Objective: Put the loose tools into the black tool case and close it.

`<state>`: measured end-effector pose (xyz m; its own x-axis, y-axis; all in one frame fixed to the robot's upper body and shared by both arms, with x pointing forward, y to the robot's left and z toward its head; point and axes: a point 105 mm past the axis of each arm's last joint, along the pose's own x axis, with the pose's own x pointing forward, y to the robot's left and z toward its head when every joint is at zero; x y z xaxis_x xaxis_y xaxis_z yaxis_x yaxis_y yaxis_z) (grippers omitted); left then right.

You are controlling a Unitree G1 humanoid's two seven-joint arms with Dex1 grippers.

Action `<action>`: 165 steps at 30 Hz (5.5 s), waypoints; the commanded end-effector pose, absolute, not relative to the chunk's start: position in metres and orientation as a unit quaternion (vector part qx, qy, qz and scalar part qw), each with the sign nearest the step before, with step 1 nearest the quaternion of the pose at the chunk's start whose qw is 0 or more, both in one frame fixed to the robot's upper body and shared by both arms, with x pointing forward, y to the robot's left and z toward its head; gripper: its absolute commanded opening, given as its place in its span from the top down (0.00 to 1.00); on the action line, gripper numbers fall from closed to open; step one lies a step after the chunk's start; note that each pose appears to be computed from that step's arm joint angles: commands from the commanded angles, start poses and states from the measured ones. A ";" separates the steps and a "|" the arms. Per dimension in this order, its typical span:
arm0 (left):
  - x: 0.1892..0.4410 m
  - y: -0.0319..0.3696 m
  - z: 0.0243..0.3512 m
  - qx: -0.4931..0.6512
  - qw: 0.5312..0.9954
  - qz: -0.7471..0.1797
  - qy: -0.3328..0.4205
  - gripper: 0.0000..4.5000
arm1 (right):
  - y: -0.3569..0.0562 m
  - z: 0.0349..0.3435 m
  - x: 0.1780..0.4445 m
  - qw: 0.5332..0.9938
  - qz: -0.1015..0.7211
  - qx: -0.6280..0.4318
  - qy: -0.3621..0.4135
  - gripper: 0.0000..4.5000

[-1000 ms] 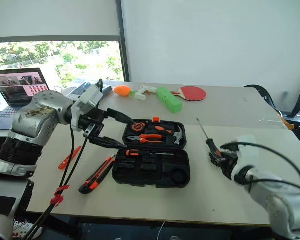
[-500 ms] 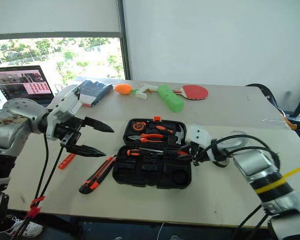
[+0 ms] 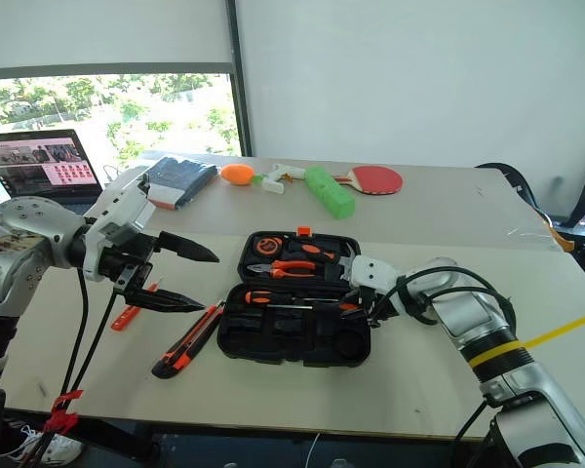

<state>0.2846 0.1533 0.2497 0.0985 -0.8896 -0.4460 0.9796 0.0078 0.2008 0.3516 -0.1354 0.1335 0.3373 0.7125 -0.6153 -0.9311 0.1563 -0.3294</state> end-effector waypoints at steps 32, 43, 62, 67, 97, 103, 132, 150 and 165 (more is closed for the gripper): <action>0.287 0.149 0.259 0.250 0.698 -0.668 0.065 0.00 | -0.105 0.146 0.353 0.760 0.562 -0.294 0.141 0.99; 0.288 0.150 0.253 0.253 0.700 -0.664 0.069 0.00 | -0.096 0.124 0.348 0.744 0.576 -0.295 0.165 0.99; 0.295 0.157 0.238 0.246 0.727 -0.635 0.085 0.00 | -0.091 0.194 0.339 0.799 0.558 -0.216 0.057 0.99; 0.295 0.191 0.228 0.211 0.798 -0.552 0.122 0.00 | -0.099 0.239 0.303 0.800 0.577 -0.164 0.012 0.81; 0.319 0.318 0.179 0.165 0.873 -0.190 0.418 0.00 | -0.070 0.256 0.239 0.772 0.623 -0.114 -0.056 0.01; 0.348 0.312 0.167 0.182 0.844 -0.209 0.459 0.00 | -0.069 0.251 0.229 0.792 0.600 -0.099 -0.056 0.01; 0.368 0.300 0.123 0.189 0.797 -0.235 0.524 0.91 | -0.083 0.248 0.228 0.840 0.535 -0.085 -0.047 0.00; 0.386 0.125 0.235 0.390 0.683 -0.586 0.194 0.91 | -0.107 0.212 0.212 0.829 0.544 -0.107 0.071 0.00; 0.351 0.077 0.162 0.457 0.572 -0.619 0.284 0.91 | -0.115 0.207 0.210 0.865 0.488 -0.096 0.063 0.00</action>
<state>0.3494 0.0809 0.1545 0.0254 -0.4571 -0.8891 0.9778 -0.1739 0.1173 0.2127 -0.1154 0.1966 0.4970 0.8309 -0.2501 -0.8644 0.4993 -0.0589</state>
